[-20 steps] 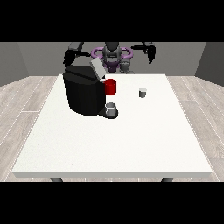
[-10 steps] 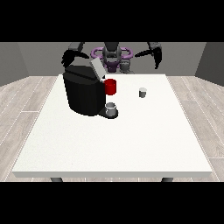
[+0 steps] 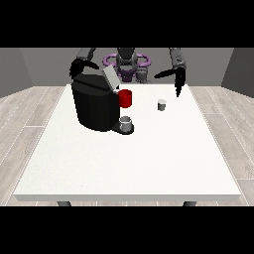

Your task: Insert the coffee pod into the coffee machine and close the lid

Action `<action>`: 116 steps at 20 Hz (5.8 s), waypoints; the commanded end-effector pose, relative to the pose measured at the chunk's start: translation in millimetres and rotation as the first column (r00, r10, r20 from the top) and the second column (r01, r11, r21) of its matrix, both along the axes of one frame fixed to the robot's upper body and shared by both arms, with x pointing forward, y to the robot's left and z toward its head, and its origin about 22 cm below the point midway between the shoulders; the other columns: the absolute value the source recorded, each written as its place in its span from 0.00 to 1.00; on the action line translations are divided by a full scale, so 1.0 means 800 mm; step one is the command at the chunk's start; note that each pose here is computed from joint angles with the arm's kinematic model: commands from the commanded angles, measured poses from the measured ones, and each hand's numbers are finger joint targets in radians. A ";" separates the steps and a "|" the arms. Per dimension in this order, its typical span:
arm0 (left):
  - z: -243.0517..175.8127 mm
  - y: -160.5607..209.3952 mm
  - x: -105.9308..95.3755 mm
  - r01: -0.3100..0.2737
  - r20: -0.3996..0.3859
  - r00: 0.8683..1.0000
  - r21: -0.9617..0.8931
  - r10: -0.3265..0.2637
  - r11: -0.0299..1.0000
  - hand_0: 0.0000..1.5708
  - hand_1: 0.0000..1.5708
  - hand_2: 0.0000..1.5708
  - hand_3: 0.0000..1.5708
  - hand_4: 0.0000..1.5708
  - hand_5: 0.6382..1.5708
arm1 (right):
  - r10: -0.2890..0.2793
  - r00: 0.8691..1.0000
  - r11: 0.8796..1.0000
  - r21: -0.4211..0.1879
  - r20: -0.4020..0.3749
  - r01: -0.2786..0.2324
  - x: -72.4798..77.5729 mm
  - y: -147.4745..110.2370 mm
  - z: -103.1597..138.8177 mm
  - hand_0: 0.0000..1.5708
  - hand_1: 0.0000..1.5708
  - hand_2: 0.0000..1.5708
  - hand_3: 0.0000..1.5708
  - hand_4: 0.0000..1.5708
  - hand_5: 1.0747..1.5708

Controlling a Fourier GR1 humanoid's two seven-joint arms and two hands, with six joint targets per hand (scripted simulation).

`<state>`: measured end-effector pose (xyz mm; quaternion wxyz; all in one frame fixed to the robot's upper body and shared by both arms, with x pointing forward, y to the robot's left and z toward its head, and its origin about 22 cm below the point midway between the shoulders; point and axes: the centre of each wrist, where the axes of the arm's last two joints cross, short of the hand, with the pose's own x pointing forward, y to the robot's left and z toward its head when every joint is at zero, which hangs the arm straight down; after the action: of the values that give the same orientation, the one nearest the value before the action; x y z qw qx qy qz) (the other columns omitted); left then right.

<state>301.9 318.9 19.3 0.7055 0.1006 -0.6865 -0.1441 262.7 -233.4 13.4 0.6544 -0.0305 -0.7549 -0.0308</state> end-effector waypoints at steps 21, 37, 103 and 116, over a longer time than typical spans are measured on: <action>-0.064 0.000 0.037 0.014 -0.222 0.973 0.293 0.054 0.956 0.51 0.51 0.54 0.32 0.00 1.00 | -0.028 0.992 0.999 -0.047 -0.125 0.023 0.014 0.019 -0.029 0.00 0.00 0.00 0.00 0.25 1.00; -0.077 -0.018 0.052 -0.012 -0.042 0.998 0.517 0.039 0.856 0.44 0.44 0.54 0.41 0.18 1.00 | -0.048 0.996 0.999 -0.018 -0.082 0.046 0.039 0.000 -0.016 0.00 0.00 0.00 0.00 0.32 1.00; 0.264 -0.089 0.199 0.006 0.239 0.956 0.564 -0.170 0.825 0.83 0.83 0.84 0.78 0.32 1.00 | 0.000 1.000 1.000 -0.019 0.023 0.001 0.071 0.016 0.017 0.00 0.00 0.00 0.00 0.33 1.00; 0.242 -0.097 0.200 0.026 0.220 0.956 0.596 -0.194 0.803 0.76 0.76 0.81 0.76 0.32 1.00 | -0.006 1.000 1.000 0.018 -0.005 0.006 0.059 0.016 0.005 0.00 0.00 0.00 0.00 0.29 1.00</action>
<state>461.6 250.5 220.2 0.5267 0.2961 -0.7058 -0.3698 316.4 -211.7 33.8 0.6521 -0.0293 -0.7570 -0.0293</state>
